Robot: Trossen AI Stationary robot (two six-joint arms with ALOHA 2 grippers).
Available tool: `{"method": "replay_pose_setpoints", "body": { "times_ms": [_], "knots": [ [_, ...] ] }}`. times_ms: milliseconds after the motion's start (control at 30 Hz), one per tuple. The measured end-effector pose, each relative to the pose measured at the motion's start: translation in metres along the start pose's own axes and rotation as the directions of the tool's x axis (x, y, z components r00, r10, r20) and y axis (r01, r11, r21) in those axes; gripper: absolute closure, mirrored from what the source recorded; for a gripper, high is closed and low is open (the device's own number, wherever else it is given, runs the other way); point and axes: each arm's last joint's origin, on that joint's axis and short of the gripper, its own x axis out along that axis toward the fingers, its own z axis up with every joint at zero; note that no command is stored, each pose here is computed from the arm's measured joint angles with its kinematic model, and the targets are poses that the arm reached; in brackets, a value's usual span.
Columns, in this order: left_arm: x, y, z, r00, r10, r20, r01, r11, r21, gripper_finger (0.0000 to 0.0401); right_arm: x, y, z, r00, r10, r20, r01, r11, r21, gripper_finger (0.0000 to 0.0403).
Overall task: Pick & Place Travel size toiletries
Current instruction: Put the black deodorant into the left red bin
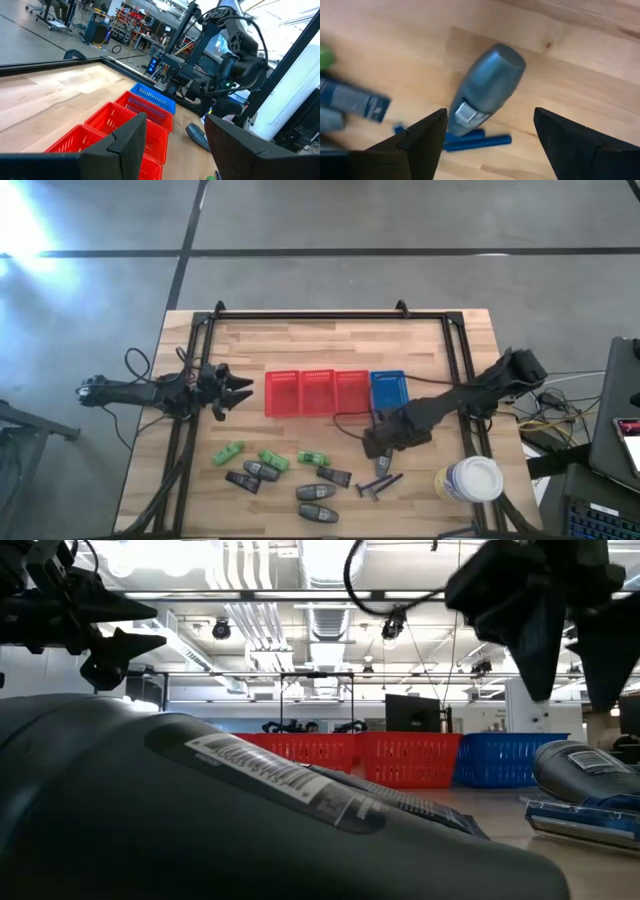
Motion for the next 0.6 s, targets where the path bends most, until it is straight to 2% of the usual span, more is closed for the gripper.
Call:
{"method": "replay_pose_setpoints", "body": {
  "times_ms": [233,600],
  "knots": [
    [0.0,0.0,0.0,1.0,0.0,0.0,0.0,1.0,0.0,0.0194,0.024,-0.001,0.002,0.996,0.091,-0.026,-0.087,0.989,0.119,0.0092],
    [0.0,0.0,0.0,1.0,0.0,0.0,0.0,1.0,0.0,0.0194,0.032,-0.005,-0.014,0.997,0.078,-0.02,-0.072,0.971,0.229,0.0061]
  ]
}}
